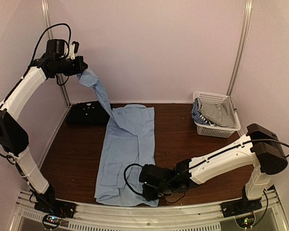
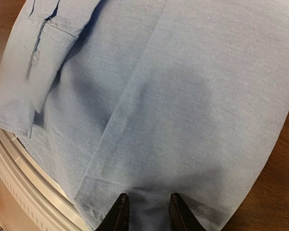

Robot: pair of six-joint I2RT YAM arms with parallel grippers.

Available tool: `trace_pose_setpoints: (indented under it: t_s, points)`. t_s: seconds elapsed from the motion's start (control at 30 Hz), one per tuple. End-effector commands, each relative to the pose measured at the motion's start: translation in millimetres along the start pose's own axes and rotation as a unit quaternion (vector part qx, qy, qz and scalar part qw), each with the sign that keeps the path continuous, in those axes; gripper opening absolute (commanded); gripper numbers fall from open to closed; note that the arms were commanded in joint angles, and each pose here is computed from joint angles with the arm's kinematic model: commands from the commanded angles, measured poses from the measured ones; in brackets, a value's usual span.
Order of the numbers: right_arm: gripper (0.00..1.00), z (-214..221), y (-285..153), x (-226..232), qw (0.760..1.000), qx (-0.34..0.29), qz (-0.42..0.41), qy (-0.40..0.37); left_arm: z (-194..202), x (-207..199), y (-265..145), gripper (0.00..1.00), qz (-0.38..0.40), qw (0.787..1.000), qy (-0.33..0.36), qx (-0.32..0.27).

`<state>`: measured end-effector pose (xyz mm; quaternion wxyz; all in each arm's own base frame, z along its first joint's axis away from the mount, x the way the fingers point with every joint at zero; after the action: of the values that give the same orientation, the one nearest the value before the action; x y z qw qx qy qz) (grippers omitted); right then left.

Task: Fold and stack the long sleeve shirts
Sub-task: Fold the 1/3-folded shirt at the center of the board.

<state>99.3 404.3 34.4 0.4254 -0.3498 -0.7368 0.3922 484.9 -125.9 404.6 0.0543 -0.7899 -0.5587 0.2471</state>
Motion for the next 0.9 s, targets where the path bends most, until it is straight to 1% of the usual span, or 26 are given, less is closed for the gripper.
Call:
trace_pose_setpoints:
  t_s: [0.0,0.1,0.2,0.27,0.33,0.43,0.53,0.63,0.77,0.87]
  points:
    - [0.31,14.9,12.8,-33.4,0.999,0.014,0.039,0.019,-14.3,-4.4,-4.7,0.0,0.014,1.0,0.016,-0.016]
    - [0.33,17.0,9.8,-54.8,0.998,0.013,0.056,0.031,-13.1,-7.4,-2.9,0.0,0.025,0.999,0.016,-0.012]
    - [0.35,17.6,6.3,-62.5,0.997,0.011,0.071,0.025,-9.7,-12.5,-2.9,0.0,0.04,0.999,0.016,-0.006]
    - [0.38,18.0,5.7,-52.6,0.998,0.013,0.059,0.014,-3.1,-19.3,-4.8,0.0,0.062,0.998,0.017,0.002]
    - [0.45,14.9,2.3,-34.7,0.999,0.007,0.041,-0.003,7.6,-28.0,-6.8,0.0,0.084,0.996,0.022,0.012]
    - [0.52,0.4,-10.6,-7.6,1.0,-0.008,0.013,-0.015,26.9,-48.2,-12.8,0.0,0.122,0.991,0.037,0.029]
    - [0.58,-25.0,-34.3,4.7,0.999,-0.046,-0.002,-0.011,55.0,-72.7,-21.1,0.0,0.155,0.985,0.055,0.055]
    - [0.64,-58.6,-64.7,1.8,0.995,-0.095,-0.01,0.005,89.9,-108.4,-34.2,0.0,0.208,0.972,0.073,0.083]
    - [0.68,-103.3,-95.8,-27.3,0.988,-0.152,0.009,0.038,153.1,-146.3,-50.4,0.0,0.259,0.951,0.089,0.14]
    - [0.7,-132.7,-115.5,-56.8,0.979,-0.191,0.023,0.067,210.1,-159.5,-60.6,0.0,0.28,0.936,0.09,0.194]
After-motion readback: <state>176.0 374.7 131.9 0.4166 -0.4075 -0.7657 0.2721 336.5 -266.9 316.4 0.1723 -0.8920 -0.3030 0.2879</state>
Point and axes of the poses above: each gripper's point midway between its finger pads, its own y axis out along the fingers, its own x axis along the line the jaws close on, z = x × y, the point moved 1 cm from there along -y, back along the fingers, and after that the axes turned 3 degrees about -y, right-handed, at the moved point
